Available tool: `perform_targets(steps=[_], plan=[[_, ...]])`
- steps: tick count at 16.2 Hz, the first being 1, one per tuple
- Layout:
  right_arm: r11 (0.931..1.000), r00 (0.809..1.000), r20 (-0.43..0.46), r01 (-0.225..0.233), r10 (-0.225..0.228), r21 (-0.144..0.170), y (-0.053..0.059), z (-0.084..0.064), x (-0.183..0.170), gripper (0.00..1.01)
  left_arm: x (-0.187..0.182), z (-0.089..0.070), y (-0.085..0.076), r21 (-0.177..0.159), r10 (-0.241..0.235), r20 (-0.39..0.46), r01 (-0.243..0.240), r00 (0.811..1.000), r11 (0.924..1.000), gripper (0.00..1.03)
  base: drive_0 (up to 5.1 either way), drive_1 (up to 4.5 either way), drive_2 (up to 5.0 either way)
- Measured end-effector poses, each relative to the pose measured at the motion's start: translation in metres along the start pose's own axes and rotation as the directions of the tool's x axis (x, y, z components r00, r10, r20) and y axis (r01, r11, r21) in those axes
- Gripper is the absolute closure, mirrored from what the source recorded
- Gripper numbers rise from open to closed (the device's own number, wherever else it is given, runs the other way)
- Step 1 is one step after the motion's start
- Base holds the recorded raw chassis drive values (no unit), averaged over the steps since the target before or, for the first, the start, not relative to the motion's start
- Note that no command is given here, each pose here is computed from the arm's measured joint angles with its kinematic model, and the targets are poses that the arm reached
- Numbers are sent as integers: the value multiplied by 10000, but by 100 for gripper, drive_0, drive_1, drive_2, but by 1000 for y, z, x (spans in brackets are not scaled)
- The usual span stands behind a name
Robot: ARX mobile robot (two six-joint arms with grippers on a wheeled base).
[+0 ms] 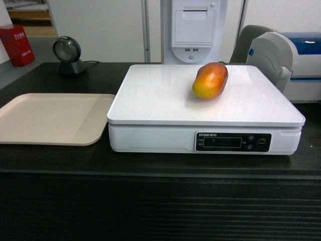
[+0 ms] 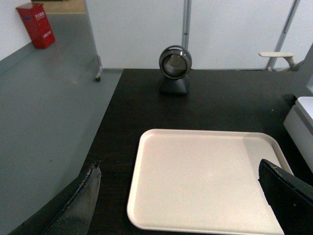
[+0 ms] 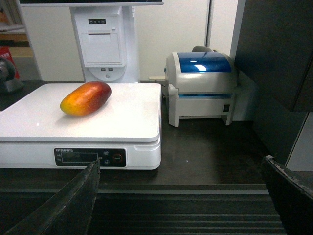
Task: Place dark red mango on scale at checkout
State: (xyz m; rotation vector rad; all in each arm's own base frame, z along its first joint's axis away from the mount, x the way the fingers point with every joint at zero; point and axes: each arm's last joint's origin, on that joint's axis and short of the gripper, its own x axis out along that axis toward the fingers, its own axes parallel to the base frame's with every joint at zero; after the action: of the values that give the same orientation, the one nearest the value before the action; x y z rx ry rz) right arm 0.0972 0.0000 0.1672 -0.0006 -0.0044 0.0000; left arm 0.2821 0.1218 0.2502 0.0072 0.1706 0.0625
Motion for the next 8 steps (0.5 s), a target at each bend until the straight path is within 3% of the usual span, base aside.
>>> perform_targets(steps=[4, 8], plan=[[10000, 10000, 0, 0, 0, 0, 0, 0, 0, 3, -18, -24, 9, -651, 377, -561, -413, 9977, 9970, 5, 0, 0, 0], [10000, 10000, 0, 0, 0, 0, 0, 0, 0, 3, -26, -44, 12, -875, 535, -1092, -632, 9926, 9942, 5, 0, 0, 0]])
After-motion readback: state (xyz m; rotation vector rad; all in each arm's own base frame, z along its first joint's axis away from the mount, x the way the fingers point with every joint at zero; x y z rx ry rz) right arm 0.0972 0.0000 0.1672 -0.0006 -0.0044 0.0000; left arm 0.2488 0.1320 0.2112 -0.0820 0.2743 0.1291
